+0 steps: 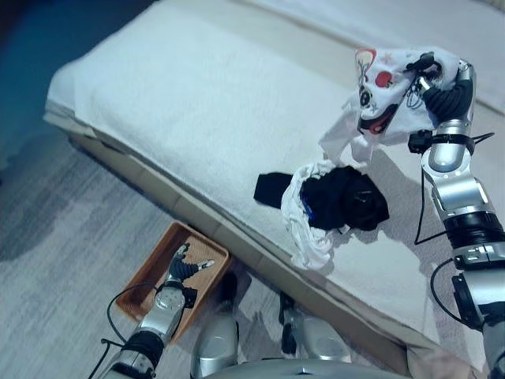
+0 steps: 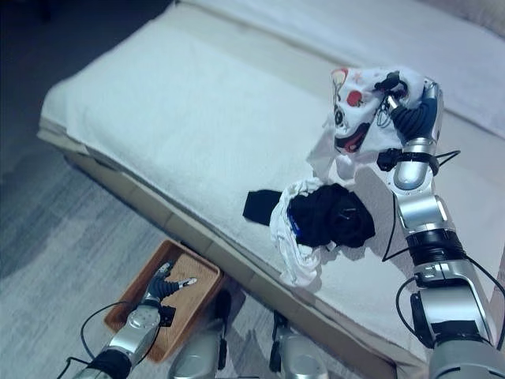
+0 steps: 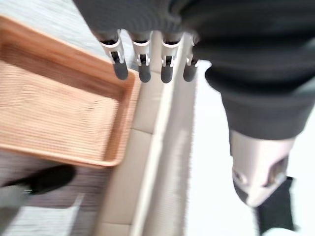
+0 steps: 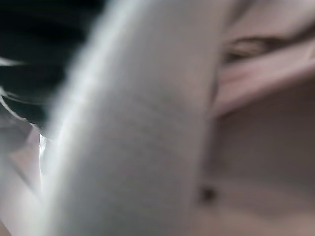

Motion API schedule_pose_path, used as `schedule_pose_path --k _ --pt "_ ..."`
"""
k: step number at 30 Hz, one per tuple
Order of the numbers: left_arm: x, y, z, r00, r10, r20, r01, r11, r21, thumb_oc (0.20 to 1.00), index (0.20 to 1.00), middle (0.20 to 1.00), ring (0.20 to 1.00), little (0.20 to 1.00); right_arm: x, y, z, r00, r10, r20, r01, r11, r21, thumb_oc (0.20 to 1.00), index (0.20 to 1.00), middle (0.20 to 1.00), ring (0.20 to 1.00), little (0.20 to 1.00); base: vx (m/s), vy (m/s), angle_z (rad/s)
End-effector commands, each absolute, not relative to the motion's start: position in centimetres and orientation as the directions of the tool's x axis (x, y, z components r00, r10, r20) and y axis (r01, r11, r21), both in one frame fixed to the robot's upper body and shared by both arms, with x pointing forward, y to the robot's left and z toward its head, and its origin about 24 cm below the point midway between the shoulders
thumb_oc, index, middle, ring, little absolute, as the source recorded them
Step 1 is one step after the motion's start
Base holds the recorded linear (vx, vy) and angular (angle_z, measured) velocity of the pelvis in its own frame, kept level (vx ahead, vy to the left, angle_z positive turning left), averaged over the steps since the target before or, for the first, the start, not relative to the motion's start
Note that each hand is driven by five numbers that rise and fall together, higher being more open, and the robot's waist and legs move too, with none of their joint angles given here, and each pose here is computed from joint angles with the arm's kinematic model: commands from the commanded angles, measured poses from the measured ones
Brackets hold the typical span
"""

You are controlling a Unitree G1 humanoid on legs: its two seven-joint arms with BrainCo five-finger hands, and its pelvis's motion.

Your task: Pick up clothes into the bucket

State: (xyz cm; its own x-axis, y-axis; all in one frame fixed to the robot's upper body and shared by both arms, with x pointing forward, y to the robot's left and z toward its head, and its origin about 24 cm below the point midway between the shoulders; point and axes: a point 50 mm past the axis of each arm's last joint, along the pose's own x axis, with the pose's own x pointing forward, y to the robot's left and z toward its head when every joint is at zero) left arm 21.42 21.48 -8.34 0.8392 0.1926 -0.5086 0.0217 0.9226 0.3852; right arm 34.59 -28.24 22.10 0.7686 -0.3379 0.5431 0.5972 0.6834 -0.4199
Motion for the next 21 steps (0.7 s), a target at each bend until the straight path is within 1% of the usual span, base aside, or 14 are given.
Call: schedule_pose_path --k 1,3,4,5,6,7,8,9,10,12,14,15,16,21 --pt "21.5 20.9 -7.6 0.872 0.131 -0.471 0.043 0.939 0.341 1.000 1.000 1.000 1.000 1.000 33.8 -27.4 25.5 0.726 -0.221 0.651 0.575 0.714 -0.400 0.200 0.200 0.200 0.200 0.200 0.03 -0.011 -0.04" --pt "22.6 20.7 -5.9 0.912 0.099 -0.398 0.032 0.951 0.308 1.000 1.000 1.000 1.000 1.000 33.6 -27.2 25.8 0.737 -0.189 0.649 0.552 0.723 -0.416 0.200 0.200 0.200 0.200 0.200 0.05 -0.024 -0.06" --pt "23.8 20.3 -3.4 0.953 0.057 -0.299 0.024 0.965 0.261 1.000 1.000 1.000 1.000 1.000 33.4 -26.7 25.9 0.752 -0.149 0.642 0.517 0.738 -0.434 0.200 0.200 0.200 0.200 0.200 0.05 -0.023 -0.05" --pt "23.7 20.3 -3.4 0.952 0.057 -0.301 0.024 0.965 0.261 1.000 1.000 1.000 1.000 1.000 33.4 -26.7 25.8 0.753 -0.150 0.641 0.516 0.738 -0.434 0.200 0.200 0.200 0.200 0.200 0.05 -0.022 -0.04" --pt "24.3 20.2 -2.2 0.967 0.037 -0.252 0.026 0.970 0.243 1.000 1.000 1.000 1.000 1.000 33.3 -26.5 25.8 0.762 -0.125 0.635 0.495 0.745 -0.447 0.200 0.200 0.200 0.200 0.200 0.04 -0.018 -0.03" --pt "25.4 19.6 0.5 0.990 -0.013 -0.141 0.044 0.975 0.218 1.000 1.000 1.000 1.000 1.000 33.2 -25.6 25.5 0.778 -0.079 0.623 0.445 0.770 -0.458 0.200 0.200 0.200 0.200 0.200 0.04 -0.018 -0.06" --pt "25.4 19.7 0.5 0.990 -0.013 -0.143 0.044 0.975 0.218 1.000 1.000 1.000 1.000 1.000 33.1 -25.6 25.4 0.779 -0.080 0.622 0.444 0.770 -0.458 0.200 0.200 0.200 0.200 0.200 0.04 -0.017 -0.13" --pt "26.3 19.0 2.8 0.997 -0.060 -0.053 0.069 0.977 0.199 1.000 1.000 1.000 1.000 1.000 33.1 -24.7 24.9 0.798 -0.036 0.602 0.388 0.794 -0.468 0.200 0.200 0.200 0.200 0.200 0.01 -0.006 -0.11" --pt "26.3 19.0 2.8 0.997 -0.060 -0.053 0.070 0.977 0.199 1.000 1.000 1.000 1.000 1.000 33.1 -24.7 24.9 0.798 -0.036 0.601 0.388 0.794 -0.467 0.200 0.200 0.200 0.200 0.200 0.02 -0.009 -0.14" --pt "27.6 17.7 5.7 0.988 -0.147 0.045 0.135 0.970 0.205 1.000 1.000 1.000 1.000 1.000 33.0 -23.1 24.6 0.820 0.059 0.570 0.286 0.820 -0.496 0.200 0.200 0.200 0.200 0.200 -0.01 -0.009 -0.10" --pt "27.9 17.3 6.4 0.983 -0.173 0.066 0.155 0.965 0.213 1.000 1.000 1.000 1.000 1.000 32.9 -22.7 24.4 0.826 0.085 0.557 0.254 0.826 -0.503 0.200 0.200 0.200 0.200 0.200 0.00 -0.009 -0.04" --pt "28.7 16.4 7.7 0.970 -0.219 0.102 0.193 0.958 0.213 1.000 1.000 1.000 1.000 1.000 32.7 -21.7 24.5 0.830 0.155 0.536 0.186 0.829 -0.528 0.200 0.200 0.200 0.200 0.200 0.02 -0.007 -0.06" --pt "28.7 16.4 7.7 0.970 -0.219 0.103 0.194 0.958 0.213 1.000 1.000 1.000 1.000 1.000 32.7 -21.7 24.5 0.830 0.155 0.536 0.186 0.829 -0.528 0.200 0.200 0.200 0.200 0.200 0.02 -0.005 -0.12" --pt "30.6 13.4 9.4 0.935 -0.333 0.125 0.307 0.933 0.187 1.000 1.000 1.000 1.000 1.000 32.0 -19.0 24.6 0.813 0.346 0.468 -0.017 0.818 -0.575 0.200 0.200 0.200 0.200 0.200 0.00 -0.001 -0.03"
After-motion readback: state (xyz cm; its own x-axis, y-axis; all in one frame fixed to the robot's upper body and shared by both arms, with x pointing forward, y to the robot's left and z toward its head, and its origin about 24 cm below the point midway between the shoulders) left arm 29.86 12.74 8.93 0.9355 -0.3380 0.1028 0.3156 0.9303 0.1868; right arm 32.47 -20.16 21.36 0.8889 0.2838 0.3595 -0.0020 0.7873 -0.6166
